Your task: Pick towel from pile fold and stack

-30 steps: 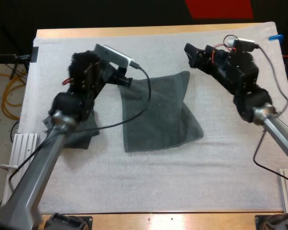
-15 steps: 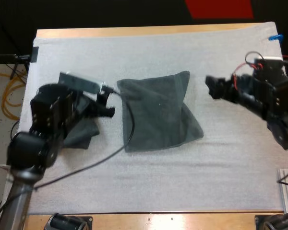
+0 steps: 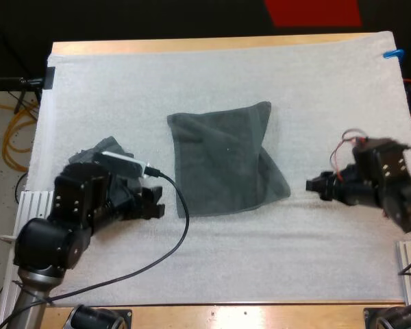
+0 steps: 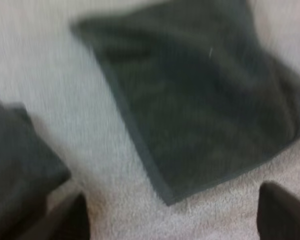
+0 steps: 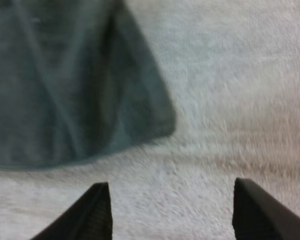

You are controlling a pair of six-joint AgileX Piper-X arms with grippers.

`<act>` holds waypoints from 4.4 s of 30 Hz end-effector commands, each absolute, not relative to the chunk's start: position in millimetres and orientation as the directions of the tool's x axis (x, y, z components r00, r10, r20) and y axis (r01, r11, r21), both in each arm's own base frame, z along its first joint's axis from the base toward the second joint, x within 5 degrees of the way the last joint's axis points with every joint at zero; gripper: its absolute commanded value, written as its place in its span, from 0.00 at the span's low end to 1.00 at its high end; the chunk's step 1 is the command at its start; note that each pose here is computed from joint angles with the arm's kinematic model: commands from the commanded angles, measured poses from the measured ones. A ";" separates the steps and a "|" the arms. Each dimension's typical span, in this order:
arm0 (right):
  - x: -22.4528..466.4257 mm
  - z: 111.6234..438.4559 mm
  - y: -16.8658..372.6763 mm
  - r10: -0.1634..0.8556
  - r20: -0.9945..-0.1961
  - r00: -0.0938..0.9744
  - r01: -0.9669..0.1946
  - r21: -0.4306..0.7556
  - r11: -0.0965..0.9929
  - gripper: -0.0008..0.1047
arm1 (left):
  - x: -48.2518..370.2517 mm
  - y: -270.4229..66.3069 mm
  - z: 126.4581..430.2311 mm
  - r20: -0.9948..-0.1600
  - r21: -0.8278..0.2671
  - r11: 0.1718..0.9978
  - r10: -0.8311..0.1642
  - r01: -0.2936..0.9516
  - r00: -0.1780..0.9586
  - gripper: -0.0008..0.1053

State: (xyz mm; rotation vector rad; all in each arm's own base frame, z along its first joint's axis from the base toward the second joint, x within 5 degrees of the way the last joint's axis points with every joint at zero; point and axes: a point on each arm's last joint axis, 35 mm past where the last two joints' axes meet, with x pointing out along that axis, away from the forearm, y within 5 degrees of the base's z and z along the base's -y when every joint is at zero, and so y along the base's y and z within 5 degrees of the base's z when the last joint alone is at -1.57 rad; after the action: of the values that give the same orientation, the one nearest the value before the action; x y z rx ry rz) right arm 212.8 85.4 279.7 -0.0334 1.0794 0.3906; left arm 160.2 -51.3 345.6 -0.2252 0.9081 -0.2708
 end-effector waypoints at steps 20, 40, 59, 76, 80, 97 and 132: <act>270.8 140.1 117.3 0.540 -0.800 0.262 -0.167 0.514 0.841 0.63 | 157.1 -55.2 316.7 -0.763 -0.389 0.906 -0.417 0.166 0.493 0.63; 256.4 161.8 105.9 0.385 -0.872 0.304 -0.158 0.352 0.923 0.01 | 155.8 -62.5 288.1 -0.714 -0.544 0.808 -0.587 0.226 0.381 0.63; 208.0 183.3 126.4 0.237 -0.943 0.232 -0.158 0.204 0.966 0.01 | 177.0 -141.2 207.7 -0.833 -0.417 0.848 -0.501 0.327 0.235 0.63; 206.2 189.8 120.8 0.139 -0.944 0.299 -0.116 0.108 0.987 0.01 | 223.8 -170.2 162.3 -0.931 -0.198 0.875 -0.309 0.442 0.196 0.56; 206.2 189.8 120.8 0.139 -0.944 0.299 -0.116 0.108 0.987 0.01 | 232.6 -175.1 157.4 -0.955 -0.142 0.872 -0.245 0.468 0.167 0.56; 206.2 189.8 120.8 0.139 -0.944 0.299 -0.116 0.108 0.987 0.01 | 237.0 -177.4 139.9 -0.985 -0.096 0.866 -0.153 0.491 0.076 0.09; 206.5 216.9 150.3 0.275 -0.810 0.518 -0.104 0.260 0.960 0.01 | 230.4 -106.8 227.8 -0.849 -0.362 0.863 -0.461 0.352 0.257 0.01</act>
State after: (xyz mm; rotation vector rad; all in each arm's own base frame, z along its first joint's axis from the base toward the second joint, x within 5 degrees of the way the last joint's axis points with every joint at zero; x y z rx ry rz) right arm 203.3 151.0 216.4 0.1600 1.0211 0.2391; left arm 227.0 -105.2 226.4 -0.0905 1.2178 -0.5381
